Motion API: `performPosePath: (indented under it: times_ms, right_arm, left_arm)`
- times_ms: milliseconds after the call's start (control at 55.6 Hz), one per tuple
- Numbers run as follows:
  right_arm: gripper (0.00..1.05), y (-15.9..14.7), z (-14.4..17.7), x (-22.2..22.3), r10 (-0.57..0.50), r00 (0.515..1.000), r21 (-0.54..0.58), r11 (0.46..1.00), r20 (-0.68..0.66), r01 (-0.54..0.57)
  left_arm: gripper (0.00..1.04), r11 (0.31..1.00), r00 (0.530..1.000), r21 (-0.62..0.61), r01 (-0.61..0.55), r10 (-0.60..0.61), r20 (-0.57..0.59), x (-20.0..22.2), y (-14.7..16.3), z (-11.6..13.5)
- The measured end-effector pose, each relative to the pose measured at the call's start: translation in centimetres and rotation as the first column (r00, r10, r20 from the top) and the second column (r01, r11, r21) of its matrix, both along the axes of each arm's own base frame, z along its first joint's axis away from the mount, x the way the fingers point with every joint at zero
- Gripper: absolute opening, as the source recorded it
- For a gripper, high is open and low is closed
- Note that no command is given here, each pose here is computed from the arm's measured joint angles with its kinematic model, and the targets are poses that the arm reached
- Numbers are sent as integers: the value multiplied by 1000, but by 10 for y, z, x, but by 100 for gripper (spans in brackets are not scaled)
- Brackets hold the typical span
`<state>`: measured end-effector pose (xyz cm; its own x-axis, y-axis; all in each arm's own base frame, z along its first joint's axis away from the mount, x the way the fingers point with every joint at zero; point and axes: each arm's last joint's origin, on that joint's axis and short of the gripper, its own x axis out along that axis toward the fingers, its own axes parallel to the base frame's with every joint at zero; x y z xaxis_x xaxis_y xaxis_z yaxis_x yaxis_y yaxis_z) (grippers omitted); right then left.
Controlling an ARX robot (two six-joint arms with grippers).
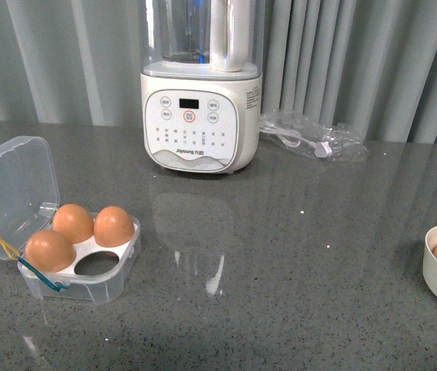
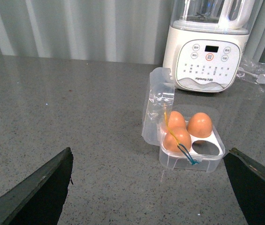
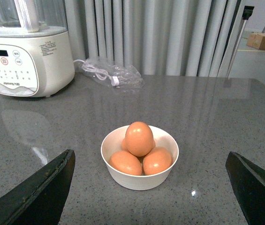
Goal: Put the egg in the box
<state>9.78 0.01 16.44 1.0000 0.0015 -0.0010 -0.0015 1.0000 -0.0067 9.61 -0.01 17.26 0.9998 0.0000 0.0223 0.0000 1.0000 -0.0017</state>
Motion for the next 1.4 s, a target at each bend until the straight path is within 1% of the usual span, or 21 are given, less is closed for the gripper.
performPosePath:
  times_ms: [773, 827, 863, 916, 952, 1042, 1096, 1186, 1312, 1402]
  right_arm:
    - [97, 0, 0, 0, 0, 1000, 0, 1000, 0, 0]
    - [97, 0, -1, 0, -39, 998, 18, 999, -46, 39]
    - [97, 0, 1, 0, -101, 986, 26, 994, -133, 105]
    - [97, 1, 6, 1, -154, 972, 16, 987, -179, 160]
    - [97, 1, 10, 1, -168, 969, 10, 985, -179, 173]
    - [97, 0, 28, 5, -153, 980, 26, 987, -130, 158]
    - [97, -4, 42, 10, -160, 983, 30, 986, -92, 164]
    - [97, -10, 53, 26, -183, 980, 23, 982, -77, 186]
    - [97, -21, 61, 58, -210, 974, 1, 978, -89, 211]
    - [97, -26, 65, 89, -199, 971, -16, 980, -130, 198]
  left_arm:
    - [98, 1000, 1000, 0, 0, 0, 0, 0, 0, 0]
    - [98, 1000, 1000, 0, 0, 0, 0, 0, 0, 0]
    - [98, 1000, 1000, 0, 0, 0, 0, 0, 0, 0]
    - [98, 1000, 1000, 0, 0, 0, 0, 0, 0, 0]
    - [98, 1000, 1000, 0, 0, 0, 0, 0, 0, 0]
    - [98, 1000, 1000, 0, 0, 0, 0, 0, 0, 0]
    - [98, 1000, 1000, 0, 0, 0, 0, 0, 0, 0]
    - [98, 1000, 1000, 0, 0, 0, 2, 0, 0, 0]
    - [98, 1000, 1000, 0, 0, 0, 2, 0, 0, 0]
    - [98, 1000, 1000, 0, 0, 0, 2, 0, 0, 0]
